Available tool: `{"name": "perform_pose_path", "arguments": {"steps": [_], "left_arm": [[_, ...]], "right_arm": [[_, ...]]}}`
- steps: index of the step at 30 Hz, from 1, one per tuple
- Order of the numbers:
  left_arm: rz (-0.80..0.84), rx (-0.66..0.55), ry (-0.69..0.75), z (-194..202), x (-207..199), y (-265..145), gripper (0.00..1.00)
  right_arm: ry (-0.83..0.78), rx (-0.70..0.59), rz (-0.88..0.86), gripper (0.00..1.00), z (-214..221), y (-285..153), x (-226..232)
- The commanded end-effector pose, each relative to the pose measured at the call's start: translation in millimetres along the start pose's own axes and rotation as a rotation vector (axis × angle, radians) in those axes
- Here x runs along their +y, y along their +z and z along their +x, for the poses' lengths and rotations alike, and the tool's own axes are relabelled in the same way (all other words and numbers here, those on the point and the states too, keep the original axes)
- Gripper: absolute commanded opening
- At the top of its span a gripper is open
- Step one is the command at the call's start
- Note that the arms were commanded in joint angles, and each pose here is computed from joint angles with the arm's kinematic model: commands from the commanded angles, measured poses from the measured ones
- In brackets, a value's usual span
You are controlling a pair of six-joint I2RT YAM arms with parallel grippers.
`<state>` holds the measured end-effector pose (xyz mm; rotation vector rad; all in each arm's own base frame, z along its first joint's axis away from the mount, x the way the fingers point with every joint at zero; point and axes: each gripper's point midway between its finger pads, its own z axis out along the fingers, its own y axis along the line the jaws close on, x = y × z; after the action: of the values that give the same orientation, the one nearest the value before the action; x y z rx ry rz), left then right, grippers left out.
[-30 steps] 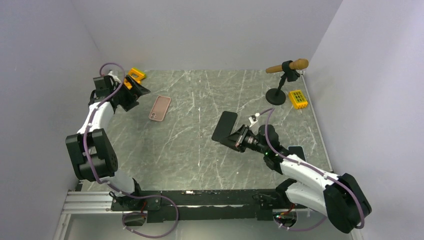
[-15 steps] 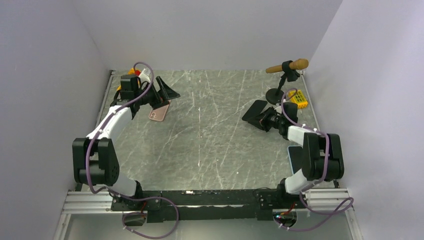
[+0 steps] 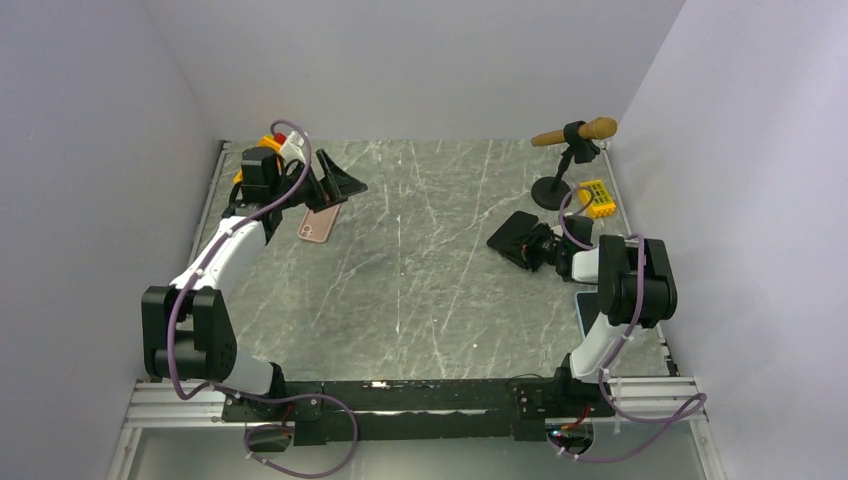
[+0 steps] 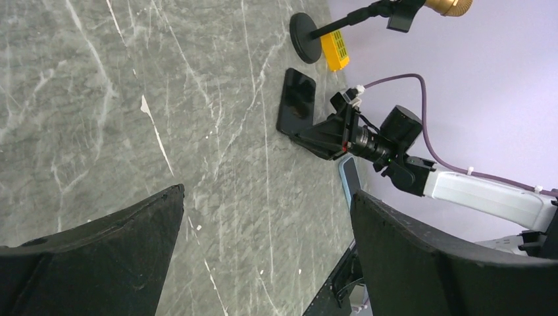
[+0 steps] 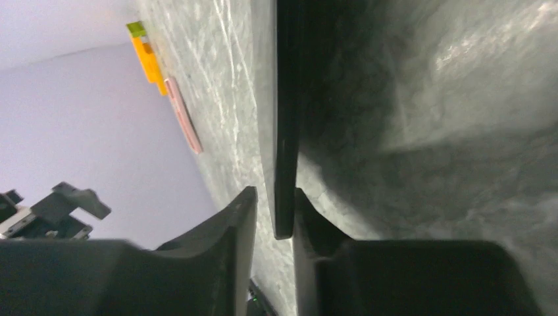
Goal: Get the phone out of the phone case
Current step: Place the phone at the center of the board, then pick up the phone at the center of the board.
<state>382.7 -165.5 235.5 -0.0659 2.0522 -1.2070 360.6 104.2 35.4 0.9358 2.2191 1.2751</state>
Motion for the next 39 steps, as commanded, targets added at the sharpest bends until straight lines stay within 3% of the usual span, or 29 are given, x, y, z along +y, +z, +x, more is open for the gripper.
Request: {"name": "perform_pose_path", "arguments": {"steps": [1, 4, 5, 6, 10, 13, 17, 20, 24, 31, 39], "left_arm": [[0.077, -0.012, 0.040, -4, -18, -2, 0.99], [0.090, -0.016, 0.046, -5, -22, -4, 0.99], [0.095, -0.019, 0.048, -6, -24, -4, 0.99], [0.099, -0.021, 0.051, -6, -25, -5, 1.00], [0.100, -0.026, 0.048, -6, -28, -7, 0.99], [0.100, -0.037, 0.059, -7, -30, -10, 0.99], [0.109, -0.035, 0.056, -6, -31, -9, 0.99], [0.110, -0.028, 0.049, -4, -29, -7, 0.99], [0.100, -0.018, 0.062, -1, -30, -5, 1.00], [0.105, 0.011, 0.062, 7, -31, 2, 1.00], [0.127, 0.020, 0.043, 8, -32, 4, 0.99]], "right_arm": [[-0.127, -0.047, 0.037, 0.38, -23, -1, 3], [-0.172, -0.039, 0.159, 0.66, -21, -13, -9], [-0.186, -0.038, 0.202, 0.89, -19, -19, -14], [-0.202, -0.042, 0.235, 0.98, -18, -26, -16], [-0.262, -0.081, 0.319, 1.00, -9, -61, -21], [-0.275, -0.181, 0.447, 1.00, -13, -99, -34], [-0.227, -0.464, 0.732, 1.00, -44, -171, -55], [-0.100, -0.699, 0.915, 0.99, -60, -230, -69], [0.091, -0.909, 0.938, 0.99, -69, -280, -95], [0.303, -0.940, 0.860, 0.99, -76, -290, -136], [0.375, -0.700, 0.728, 1.00, -63, -250, -152]]}}
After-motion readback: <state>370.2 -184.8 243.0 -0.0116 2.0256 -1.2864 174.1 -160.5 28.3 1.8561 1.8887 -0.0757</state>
